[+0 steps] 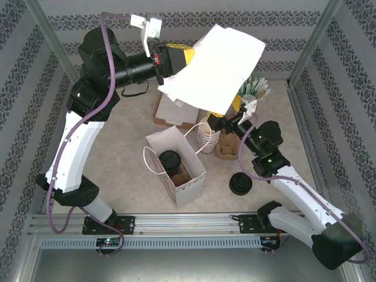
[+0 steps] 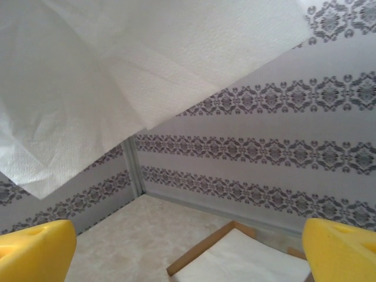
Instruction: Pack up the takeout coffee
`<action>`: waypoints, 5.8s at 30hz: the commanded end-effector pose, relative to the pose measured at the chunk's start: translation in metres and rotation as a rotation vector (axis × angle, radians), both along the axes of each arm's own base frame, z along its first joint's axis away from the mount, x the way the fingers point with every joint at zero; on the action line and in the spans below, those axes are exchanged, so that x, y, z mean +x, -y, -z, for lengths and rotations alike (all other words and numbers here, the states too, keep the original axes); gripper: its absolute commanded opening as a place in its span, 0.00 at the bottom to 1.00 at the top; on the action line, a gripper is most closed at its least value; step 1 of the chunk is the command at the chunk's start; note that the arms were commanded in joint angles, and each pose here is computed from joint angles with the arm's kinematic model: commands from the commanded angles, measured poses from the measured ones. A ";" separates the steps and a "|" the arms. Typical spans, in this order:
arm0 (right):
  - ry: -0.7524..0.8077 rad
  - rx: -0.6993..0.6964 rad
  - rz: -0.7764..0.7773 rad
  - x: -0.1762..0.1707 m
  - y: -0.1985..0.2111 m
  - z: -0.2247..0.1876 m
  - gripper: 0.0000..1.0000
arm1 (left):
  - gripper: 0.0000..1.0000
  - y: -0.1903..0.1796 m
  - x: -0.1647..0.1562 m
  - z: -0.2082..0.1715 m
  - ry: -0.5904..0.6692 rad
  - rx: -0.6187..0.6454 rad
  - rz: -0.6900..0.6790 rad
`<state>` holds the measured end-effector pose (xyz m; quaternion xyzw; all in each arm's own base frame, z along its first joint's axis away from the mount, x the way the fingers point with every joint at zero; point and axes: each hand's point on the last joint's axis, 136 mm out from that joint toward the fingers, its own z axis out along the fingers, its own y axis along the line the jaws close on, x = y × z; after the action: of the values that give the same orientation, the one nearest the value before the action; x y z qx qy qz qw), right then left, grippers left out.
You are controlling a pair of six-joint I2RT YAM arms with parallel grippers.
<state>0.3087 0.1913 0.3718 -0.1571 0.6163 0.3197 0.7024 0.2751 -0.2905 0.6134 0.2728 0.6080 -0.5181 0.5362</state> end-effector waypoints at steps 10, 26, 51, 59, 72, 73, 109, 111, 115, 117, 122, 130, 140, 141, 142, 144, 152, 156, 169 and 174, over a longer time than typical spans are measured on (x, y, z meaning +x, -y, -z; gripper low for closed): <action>0.223 0.093 -0.276 -0.020 -0.027 -0.071 0.98 | 0.00 -0.003 -0.040 -0.025 0.043 -0.091 0.109; 0.320 0.046 -0.410 -0.071 -0.060 -0.089 0.61 | 0.00 -0.003 -0.019 0.004 0.002 -0.020 0.012; 0.288 0.035 -0.378 -0.109 -0.047 -0.102 0.00 | 0.43 -0.023 0.011 0.080 -0.041 0.155 -0.154; 0.363 0.007 -0.367 -0.118 -0.047 -0.114 0.00 | 0.74 -0.032 0.005 0.093 -0.038 0.176 -0.135; 0.393 -0.043 -0.345 -0.117 -0.053 -0.109 0.00 | 0.83 -0.014 0.008 0.100 -0.111 0.125 0.003; 0.395 -0.040 -0.341 -0.117 -0.052 -0.110 0.00 | 0.83 -0.015 0.007 0.100 -0.113 0.122 0.007; 0.404 0.079 -0.222 -0.127 -0.034 -0.191 0.00 | 0.93 -0.058 -0.027 0.164 0.350 0.311 -0.182; 0.396 0.076 -0.191 -0.121 -0.032 -0.192 0.00 | 0.94 -0.058 -0.034 0.165 0.347 0.298 -0.162; 0.396 0.079 -0.209 -0.121 -0.037 -0.195 0.00 | 0.95 -0.056 -0.036 0.175 0.330 0.303 -0.137; 0.399 0.084 -0.231 -0.123 -0.040 -0.198 0.00 | 0.95 -0.050 -0.035 0.181 0.307 0.302 -0.104; 0.412 0.099 -0.265 -0.130 -0.042 -0.206 0.00 | 0.95 -0.040 -0.029 0.185 0.289 0.287 -0.061; 0.414 0.112 -0.220 -0.124 -0.037 -0.212 0.00 | 0.96 -0.037 -0.038 0.187 0.297 0.248 -0.015; 0.405 0.075 -0.132 -0.108 -0.035 -0.208 0.00 | 0.91 -0.046 -0.055 0.180 0.350 0.225 -0.020; 0.406 0.067 -0.130 -0.107 -0.036 -0.207 0.00 | 0.91 -0.047 -0.053 0.181 0.345 0.231 -0.033; 0.403 0.063 -0.129 -0.105 -0.037 -0.207 0.00 | 0.90 -0.048 -0.051 0.183 0.343 0.235 -0.047; 0.399 0.070 -0.138 -0.106 -0.038 -0.207 0.00 | 0.90 -0.051 -0.046 0.185 0.345 0.239 -0.087; 0.407 0.101 -0.259 -0.123 -0.048 -0.215 0.00 | 0.91 -0.040 -0.020 0.196 0.332 0.271 -0.096; 0.410 0.117 -0.279 -0.130 -0.045 -0.218 0.00 | 0.92 -0.038 -0.004 0.192 0.359 0.280 -0.138; 0.384 0.151 -0.305 -0.143 -0.036 -0.212 0.00 | 0.41 -0.019 0.001 0.174 0.378 0.109 -0.054; 0.359 0.148 -0.309 -0.145 -0.033 -0.203 0.00 | 0.23 -0.017 0.001 0.158 0.382 0.031 -0.037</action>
<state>0.1726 0.2255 0.5766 -0.2516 0.4296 0.4155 0.7612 0.2840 -0.2741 0.4286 0.3652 0.5548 -0.4125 0.6235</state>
